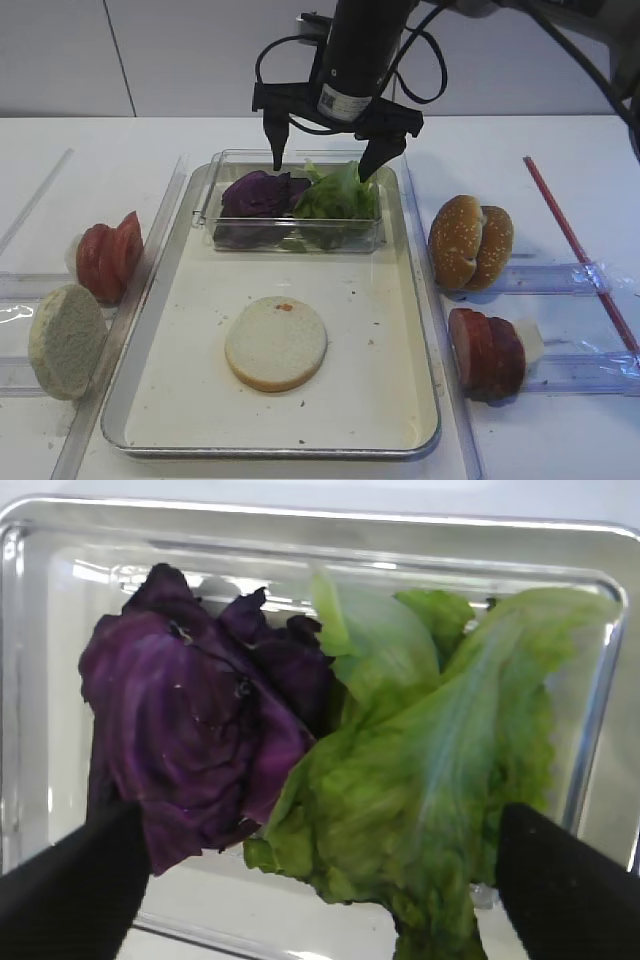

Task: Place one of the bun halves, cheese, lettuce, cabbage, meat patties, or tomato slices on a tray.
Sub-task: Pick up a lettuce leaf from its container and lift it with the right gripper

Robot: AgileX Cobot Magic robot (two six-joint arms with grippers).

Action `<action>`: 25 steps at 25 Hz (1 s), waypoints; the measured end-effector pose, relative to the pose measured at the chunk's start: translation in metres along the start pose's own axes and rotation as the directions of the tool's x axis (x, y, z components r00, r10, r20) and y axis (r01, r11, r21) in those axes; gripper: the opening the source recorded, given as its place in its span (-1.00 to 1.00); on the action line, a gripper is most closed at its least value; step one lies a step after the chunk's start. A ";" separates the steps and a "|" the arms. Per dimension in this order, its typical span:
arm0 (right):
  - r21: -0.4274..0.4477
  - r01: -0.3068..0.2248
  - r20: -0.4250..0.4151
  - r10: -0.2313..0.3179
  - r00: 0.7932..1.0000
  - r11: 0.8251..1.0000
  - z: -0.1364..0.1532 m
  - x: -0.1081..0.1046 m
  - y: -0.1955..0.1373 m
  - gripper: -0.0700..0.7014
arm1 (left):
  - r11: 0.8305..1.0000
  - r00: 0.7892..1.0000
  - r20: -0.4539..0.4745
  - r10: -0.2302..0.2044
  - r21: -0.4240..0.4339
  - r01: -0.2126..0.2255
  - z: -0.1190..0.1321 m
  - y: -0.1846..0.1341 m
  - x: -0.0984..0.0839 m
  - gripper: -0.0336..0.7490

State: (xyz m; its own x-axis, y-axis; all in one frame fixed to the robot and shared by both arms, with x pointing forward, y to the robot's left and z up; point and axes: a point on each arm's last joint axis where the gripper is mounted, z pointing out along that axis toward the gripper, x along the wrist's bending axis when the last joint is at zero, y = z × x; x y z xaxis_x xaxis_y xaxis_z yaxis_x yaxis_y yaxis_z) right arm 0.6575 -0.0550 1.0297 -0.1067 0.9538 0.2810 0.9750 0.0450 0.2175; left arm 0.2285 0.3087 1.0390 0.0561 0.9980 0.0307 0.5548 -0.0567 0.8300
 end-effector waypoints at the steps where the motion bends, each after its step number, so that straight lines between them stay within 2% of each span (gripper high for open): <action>1: 0.006 -0.001 0.003 0.001 1.000 1.000 0.003 -0.001 0.000 0.98 | 1.000 1.000 0.000 0.000 0.000 0.000 0.000 0.000 0.000 -0.01; 8: 0.012 0.005 0.036 -0.006 0.999 1.000 0.012 -0.005 0.001 0.97 | 1.000 1.000 0.000 0.000 0.000 0.000 0.000 0.000 0.000 -0.01; 14: 0.018 0.006 0.050 -0.007 0.999 1.000 0.018 -0.007 0.001 0.80 | 1.000 1.000 0.000 0.000 0.000 0.000 0.000 0.000 0.000 -0.01; 21: 0.031 0.008 0.074 -0.010 0.997 0.999 0.028 -0.010 0.002 0.74 | 1.000 1.000 0.000 0.000 0.000 0.000 0.000 0.000 0.000 -0.01; 25: 0.028 0.013 0.088 -0.015 0.996 1.000 0.030 -0.012 0.002 0.59 | 1.000 1.000 0.000 0.000 0.000 0.000 0.000 0.000 0.000 -0.01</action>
State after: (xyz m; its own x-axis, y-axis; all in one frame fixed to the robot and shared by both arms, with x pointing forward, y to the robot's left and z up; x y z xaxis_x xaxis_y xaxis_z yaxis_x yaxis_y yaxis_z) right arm 0.6669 -0.0569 0.9988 -0.1040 0.9755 0.1938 0.9786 0.0656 0.1949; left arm 0.2285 0.3087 1.0390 0.0561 0.9980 0.0307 0.5548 -0.0567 0.8300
